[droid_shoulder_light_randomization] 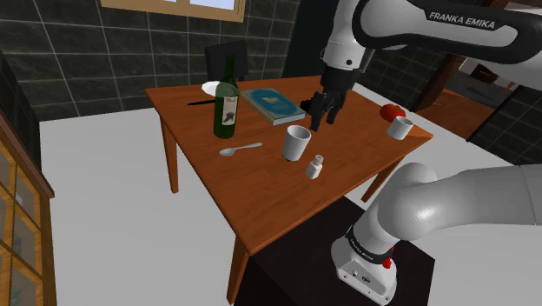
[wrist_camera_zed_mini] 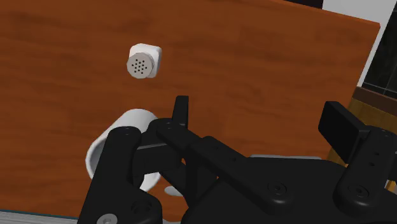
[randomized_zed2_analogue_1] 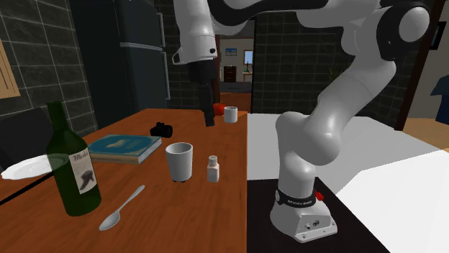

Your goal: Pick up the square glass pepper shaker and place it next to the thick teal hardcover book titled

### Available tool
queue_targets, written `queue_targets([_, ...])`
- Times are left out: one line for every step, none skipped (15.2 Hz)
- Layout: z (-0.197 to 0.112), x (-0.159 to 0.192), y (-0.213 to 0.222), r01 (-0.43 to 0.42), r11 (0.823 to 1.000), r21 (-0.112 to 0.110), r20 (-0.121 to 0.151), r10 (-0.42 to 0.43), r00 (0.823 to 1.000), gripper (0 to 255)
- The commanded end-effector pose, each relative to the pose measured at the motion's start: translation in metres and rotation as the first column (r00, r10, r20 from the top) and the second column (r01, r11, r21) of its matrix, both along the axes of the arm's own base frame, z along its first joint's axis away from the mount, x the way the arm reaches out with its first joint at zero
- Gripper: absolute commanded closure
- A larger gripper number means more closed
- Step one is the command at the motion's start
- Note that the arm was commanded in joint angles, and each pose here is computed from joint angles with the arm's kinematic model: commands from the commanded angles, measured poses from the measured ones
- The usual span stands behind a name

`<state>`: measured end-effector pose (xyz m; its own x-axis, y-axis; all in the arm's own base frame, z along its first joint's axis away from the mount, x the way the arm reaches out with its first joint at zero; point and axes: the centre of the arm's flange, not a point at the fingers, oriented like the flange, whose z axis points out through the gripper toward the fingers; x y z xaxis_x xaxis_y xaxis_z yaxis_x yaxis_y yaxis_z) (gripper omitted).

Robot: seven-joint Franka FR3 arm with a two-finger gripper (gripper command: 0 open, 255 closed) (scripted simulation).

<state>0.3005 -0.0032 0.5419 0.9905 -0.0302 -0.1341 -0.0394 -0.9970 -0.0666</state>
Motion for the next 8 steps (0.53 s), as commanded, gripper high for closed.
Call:
queue_targets([0.0, 0.0, 0.0, 0.0, 1.0, 0.0, 0.0, 0.0, 1.0, 0])
queue_targets([-0.011, 0.003, -0.006, 0.009, 1.0, -0.005, -0.006, -0.009, 1.0, 0])
queue_targets([-0.023, 0.006, -0.012, 0.017, 1.0, -0.009, -0.012, -0.017, 1.0, 0])
queue_targets([-0.034, 0.008, -0.018, 0.025, 1.0, -0.014, -0.018, -0.026, 1.0, 0])
queue_targets([-0.046, 0.011, -0.024, 0.034, 0.999, -0.019, -0.024, -0.034, 0.999, 0])
queue_targets([-0.057, 0.013, -0.03, 0.042, 0.999, -0.023, -0.03, -0.043, 0.999, 0])
queue_targets([-0.069, 0.015, -0.036, 0.051, 0.998, -0.028, -0.036, -0.052, 0.998, 0])
queue_targets([-0.08, 0.017, -0.043, 0.059, 0.998, -0.033, -0.042, -0.06, 0.997, 0])
